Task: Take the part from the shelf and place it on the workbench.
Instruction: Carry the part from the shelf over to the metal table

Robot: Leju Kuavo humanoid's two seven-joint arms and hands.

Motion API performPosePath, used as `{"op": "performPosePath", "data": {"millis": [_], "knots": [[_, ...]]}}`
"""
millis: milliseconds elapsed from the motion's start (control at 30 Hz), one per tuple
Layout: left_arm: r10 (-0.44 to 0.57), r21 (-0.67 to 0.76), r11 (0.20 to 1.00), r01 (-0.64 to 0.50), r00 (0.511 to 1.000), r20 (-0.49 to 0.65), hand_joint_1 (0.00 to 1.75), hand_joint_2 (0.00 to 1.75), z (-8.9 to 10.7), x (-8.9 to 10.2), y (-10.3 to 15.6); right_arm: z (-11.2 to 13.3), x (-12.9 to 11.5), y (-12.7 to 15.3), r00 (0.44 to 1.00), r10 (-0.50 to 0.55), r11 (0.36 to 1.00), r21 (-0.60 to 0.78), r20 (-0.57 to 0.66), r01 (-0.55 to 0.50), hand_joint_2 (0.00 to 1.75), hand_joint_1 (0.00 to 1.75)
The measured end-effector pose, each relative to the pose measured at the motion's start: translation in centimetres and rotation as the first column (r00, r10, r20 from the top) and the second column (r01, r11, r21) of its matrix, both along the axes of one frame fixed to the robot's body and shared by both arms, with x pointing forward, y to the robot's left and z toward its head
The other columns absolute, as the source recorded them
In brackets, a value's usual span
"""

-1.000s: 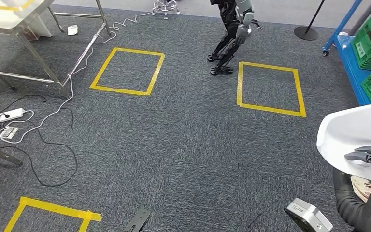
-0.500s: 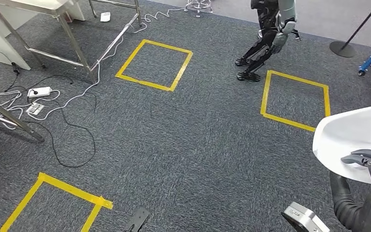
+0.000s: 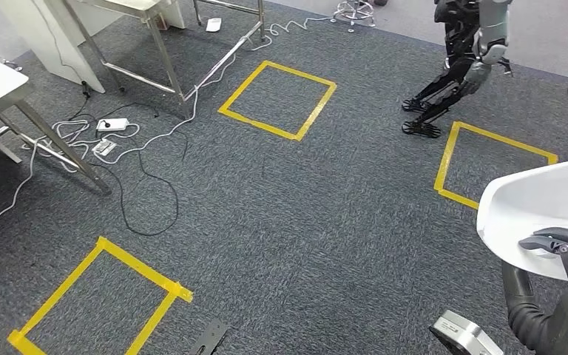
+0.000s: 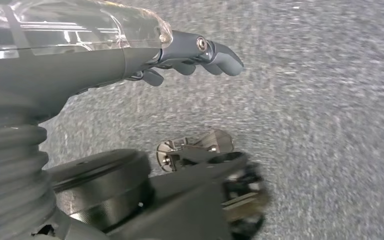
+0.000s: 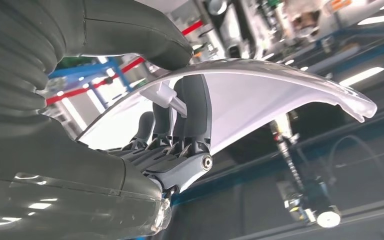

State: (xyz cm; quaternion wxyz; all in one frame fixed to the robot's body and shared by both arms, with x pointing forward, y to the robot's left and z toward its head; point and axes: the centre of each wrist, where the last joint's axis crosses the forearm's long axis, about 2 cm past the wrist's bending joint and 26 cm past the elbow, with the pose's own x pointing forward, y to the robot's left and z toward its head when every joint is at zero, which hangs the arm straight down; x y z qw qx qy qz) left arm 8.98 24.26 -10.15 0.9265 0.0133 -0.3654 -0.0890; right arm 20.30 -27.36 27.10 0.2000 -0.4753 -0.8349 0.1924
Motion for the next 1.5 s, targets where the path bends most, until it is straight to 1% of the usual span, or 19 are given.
{"op": "performPosePath", "data": {"millis": [100, 200, 400, 700, 900, 1267, 1500], "knots": [[0.016, 0.010, 1.000, -0.016, 1.000, 0.018, 0.00, 1.75, 0.0, -0.1, 0.2, 0.1, 0.2, 0.0, 1.000, 0.013, 1.000, 0.004, 0.019, -0.013, 1.75, 1.75], [0.032, 0.017, 0.999, -0.033, 0.999, 0.034, 0.00, 1.75, 0.0, 0.2, 0.5, 0.3, 0.4, 0.1, 0.999, 0.023, 1.000, 0.007, 0.033, -0.023, 1.75, 1.75], [0.048, 0.031, 0.998, -0.049, 0.998, 0.029, 0.00, 1.75, -0.1, 0.0, 0.8, 0.3, 0.7, 0.3, 0.999, 0.034, 0.999, 0.012, 0.038, -0.035, 1.75, 1.75], [0.049, 0.033, 0.998, -0.050, 0.998, 0.030, 0.00, 1.75, 0.0, 0.2, 1.0, 0.2, 0.8, 0.4, 0.999, 0.037, 0.999, 0.014, 0.033, -0.037, 1.75, 1.75], [0.033, 0.040, 0.999, -0.035, 0.999, 0.043, 0.00, 1.75, 0.2, 1.2, 1.3, 0.4, 1.2, 0.4, 0.998, 0.039, 0.999, 0.016, 0.051, -0.040, 1.75, 1.75], [0.036, 0.055, 0.998, -0.038, 0.999, 0.034, 0.00, 1.75, 0.0, 0.9, 2.2, 0.0, 1.1, 0.4, 0.998, 0.032, 0.999, 0.026, 0.048, -0.033, 1.75, 1.75], [0.040, 0.046, 0.998, -0.041, 0.999, 0.035, 0.00, 1.75, 0.1, 0.9, 2.1, 0.1, 1.4, 0.4, 0.999, 0.035, 0.999, 0.033, 0.037, -0.037, 1.75, 1.75]]}}
